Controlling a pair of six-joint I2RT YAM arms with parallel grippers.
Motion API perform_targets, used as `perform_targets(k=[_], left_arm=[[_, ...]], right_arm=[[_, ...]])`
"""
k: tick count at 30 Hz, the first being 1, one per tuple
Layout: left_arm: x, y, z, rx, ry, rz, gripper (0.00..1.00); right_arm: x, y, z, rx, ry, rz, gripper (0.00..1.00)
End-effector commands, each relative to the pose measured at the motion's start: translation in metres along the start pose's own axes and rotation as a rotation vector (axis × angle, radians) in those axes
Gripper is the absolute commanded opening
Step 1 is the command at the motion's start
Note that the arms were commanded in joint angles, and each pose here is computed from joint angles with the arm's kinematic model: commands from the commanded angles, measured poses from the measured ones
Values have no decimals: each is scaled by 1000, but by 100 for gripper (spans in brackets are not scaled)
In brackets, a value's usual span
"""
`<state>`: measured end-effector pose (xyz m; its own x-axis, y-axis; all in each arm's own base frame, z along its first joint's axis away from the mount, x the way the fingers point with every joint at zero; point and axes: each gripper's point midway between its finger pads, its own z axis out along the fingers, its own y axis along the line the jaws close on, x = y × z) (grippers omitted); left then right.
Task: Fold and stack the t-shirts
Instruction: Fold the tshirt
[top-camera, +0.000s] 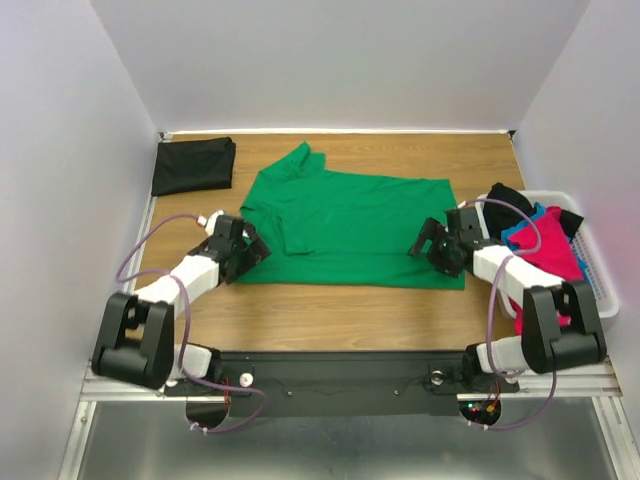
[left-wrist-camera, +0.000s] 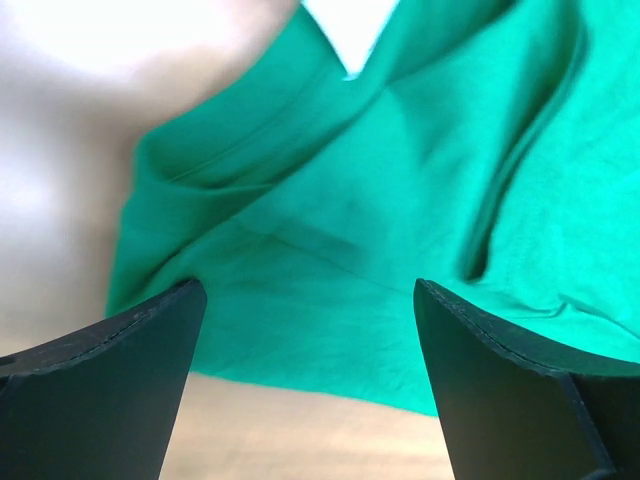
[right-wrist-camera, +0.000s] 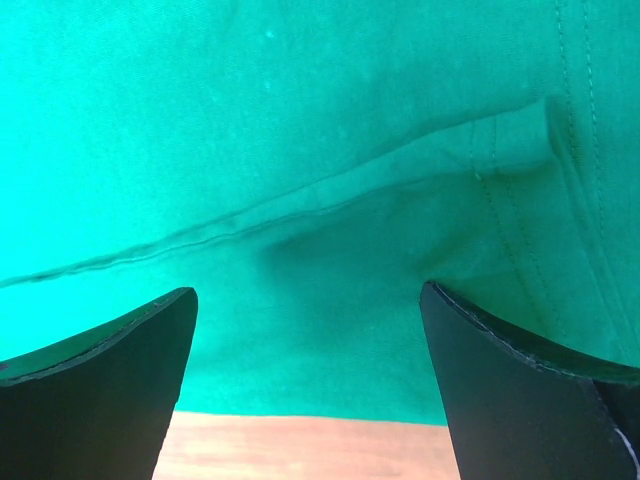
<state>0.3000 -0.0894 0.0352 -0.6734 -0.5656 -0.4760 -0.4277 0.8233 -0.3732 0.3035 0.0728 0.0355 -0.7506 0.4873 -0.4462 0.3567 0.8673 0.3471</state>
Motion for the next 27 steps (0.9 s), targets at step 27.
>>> perform_targets(k=[27], left_arm=[[30,-117,-49,186,84,75,99]], right_arm=[[19,-3,-71,-55,-16,5,100]])
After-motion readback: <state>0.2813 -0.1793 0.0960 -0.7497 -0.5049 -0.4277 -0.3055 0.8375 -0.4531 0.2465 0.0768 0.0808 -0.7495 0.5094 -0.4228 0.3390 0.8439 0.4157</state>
